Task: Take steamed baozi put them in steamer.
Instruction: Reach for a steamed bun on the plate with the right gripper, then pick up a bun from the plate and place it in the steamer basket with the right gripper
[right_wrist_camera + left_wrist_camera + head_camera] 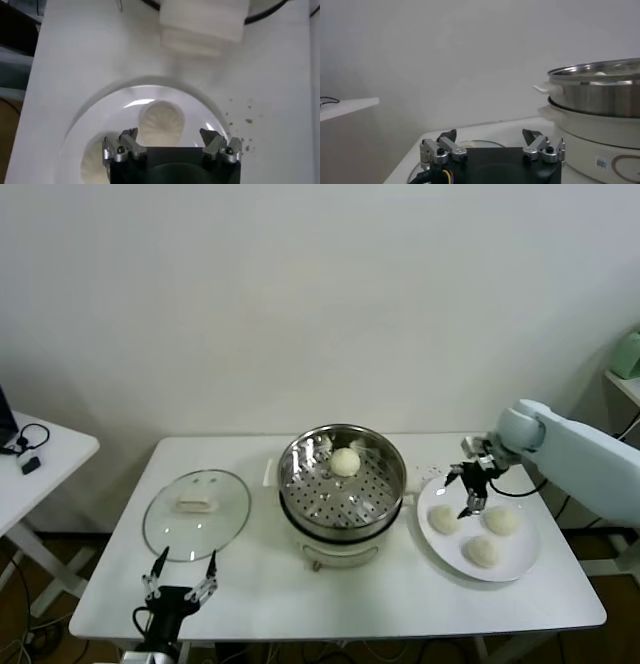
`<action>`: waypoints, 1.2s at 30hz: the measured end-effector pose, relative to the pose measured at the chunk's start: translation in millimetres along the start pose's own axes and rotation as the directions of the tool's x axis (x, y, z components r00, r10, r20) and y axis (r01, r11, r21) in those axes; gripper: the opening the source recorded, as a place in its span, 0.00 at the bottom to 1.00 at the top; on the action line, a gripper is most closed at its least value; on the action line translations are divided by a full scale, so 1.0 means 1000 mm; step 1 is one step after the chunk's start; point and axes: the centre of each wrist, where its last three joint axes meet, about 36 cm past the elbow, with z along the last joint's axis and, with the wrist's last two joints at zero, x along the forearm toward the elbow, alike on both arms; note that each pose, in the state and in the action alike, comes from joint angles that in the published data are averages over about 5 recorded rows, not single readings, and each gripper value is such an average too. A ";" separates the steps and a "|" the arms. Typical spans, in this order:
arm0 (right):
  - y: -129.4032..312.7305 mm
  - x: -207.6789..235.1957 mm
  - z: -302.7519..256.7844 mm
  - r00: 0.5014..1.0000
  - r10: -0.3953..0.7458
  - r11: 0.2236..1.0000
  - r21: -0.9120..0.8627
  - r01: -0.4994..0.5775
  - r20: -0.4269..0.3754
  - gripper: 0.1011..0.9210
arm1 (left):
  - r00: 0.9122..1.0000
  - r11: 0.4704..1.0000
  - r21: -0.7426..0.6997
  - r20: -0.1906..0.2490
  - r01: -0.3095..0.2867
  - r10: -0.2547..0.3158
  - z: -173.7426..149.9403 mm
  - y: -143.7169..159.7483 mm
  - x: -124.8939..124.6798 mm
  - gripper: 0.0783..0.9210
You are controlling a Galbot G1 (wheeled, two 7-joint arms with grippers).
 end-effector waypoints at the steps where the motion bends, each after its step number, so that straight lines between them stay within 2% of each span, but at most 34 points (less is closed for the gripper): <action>1: 0.001 -0.005 0.001 1.000 -0.004 1.000 -0.005 0.004 -0.001 0.88 | 1.000 1.000 0.000 -0.001 0.000 0.000 0.000 0.000 0.000 0.88; 10: 0.001 -0.036 0.003 1.000 -0.020 0.999 -0.026 0.020 -0.012 0.88 | 1.000 1.000 0.001 -0.008 0.002 -0.002 0.004 0.000 -0.002 0.88; 21: -0.007 -0.051 0.000 1.000 -0.017 0.999 -0.031 0.017 -0.017 0.87 | 1.000 1.000 0.002 -0.017 0.002 -0.002 0.008 0.000 -0.002 0.88; 27: -0.008 -0.055 0.001 1.000 -0.023 0.999 -0.035 0.023 -0.015 0.76 | 1.000 1.000 0.003 -0.018 0.003 -0.003 0.009 0.001 -0.003 0.88; 36: -0.009 -0.052 0.002 1.000 -0.019 0.999 -0.042 0.018 -0.008 0.70 | 1.000 1.000 0.003 -0.019 0.002 -0.002 0.009 0.001 -0.002 0.88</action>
